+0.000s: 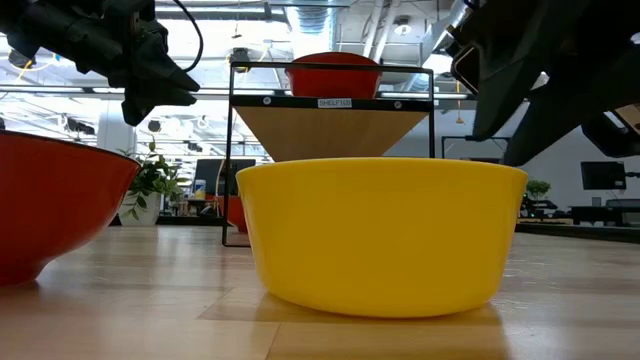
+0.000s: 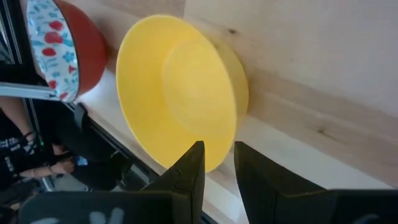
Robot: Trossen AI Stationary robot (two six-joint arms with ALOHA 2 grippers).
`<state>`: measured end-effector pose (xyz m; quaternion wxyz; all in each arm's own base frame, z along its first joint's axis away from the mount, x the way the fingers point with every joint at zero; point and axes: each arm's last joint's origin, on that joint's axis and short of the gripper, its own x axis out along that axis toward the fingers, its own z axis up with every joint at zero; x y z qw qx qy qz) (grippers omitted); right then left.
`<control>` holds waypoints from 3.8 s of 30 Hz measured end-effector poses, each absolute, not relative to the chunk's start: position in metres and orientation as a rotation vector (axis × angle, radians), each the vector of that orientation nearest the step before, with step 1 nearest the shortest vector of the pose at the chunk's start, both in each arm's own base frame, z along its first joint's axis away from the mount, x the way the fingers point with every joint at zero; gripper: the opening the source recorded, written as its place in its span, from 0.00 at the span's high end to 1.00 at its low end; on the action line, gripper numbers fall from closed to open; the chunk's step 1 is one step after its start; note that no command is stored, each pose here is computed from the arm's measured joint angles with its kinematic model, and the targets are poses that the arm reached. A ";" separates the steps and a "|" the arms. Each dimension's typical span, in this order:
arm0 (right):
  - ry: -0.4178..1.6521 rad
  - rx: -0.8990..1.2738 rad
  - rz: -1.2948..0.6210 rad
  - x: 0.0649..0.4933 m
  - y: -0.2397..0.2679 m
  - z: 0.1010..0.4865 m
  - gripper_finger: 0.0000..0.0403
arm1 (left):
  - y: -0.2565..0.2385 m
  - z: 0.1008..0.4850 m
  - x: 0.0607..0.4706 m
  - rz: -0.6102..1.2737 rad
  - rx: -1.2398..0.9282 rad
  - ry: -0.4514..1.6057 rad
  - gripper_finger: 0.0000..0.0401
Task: Pick & Place Mini bowls
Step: Stack the yellow bowl on top of the yellow bowls on the shelf
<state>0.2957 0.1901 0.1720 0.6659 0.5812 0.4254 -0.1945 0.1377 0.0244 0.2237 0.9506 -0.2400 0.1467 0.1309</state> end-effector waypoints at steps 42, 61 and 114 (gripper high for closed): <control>0.943 1.243 -0.393 0.304 0.179 0.173 0.81 | 0.024 0.224 0.138 0.259 -0.447 0.303 0.71; 0.965 1.247 -0.433 0.304 0.174 0.170 0.43 | 0.024 0.224 0.138 0.259 -0.444 0.304 0.71; 1.055 1.317 -0.341 0.320 0.189 0.139 0.92 | 0.024 0.224 0.138 0.241 -0.448 0.307 0.71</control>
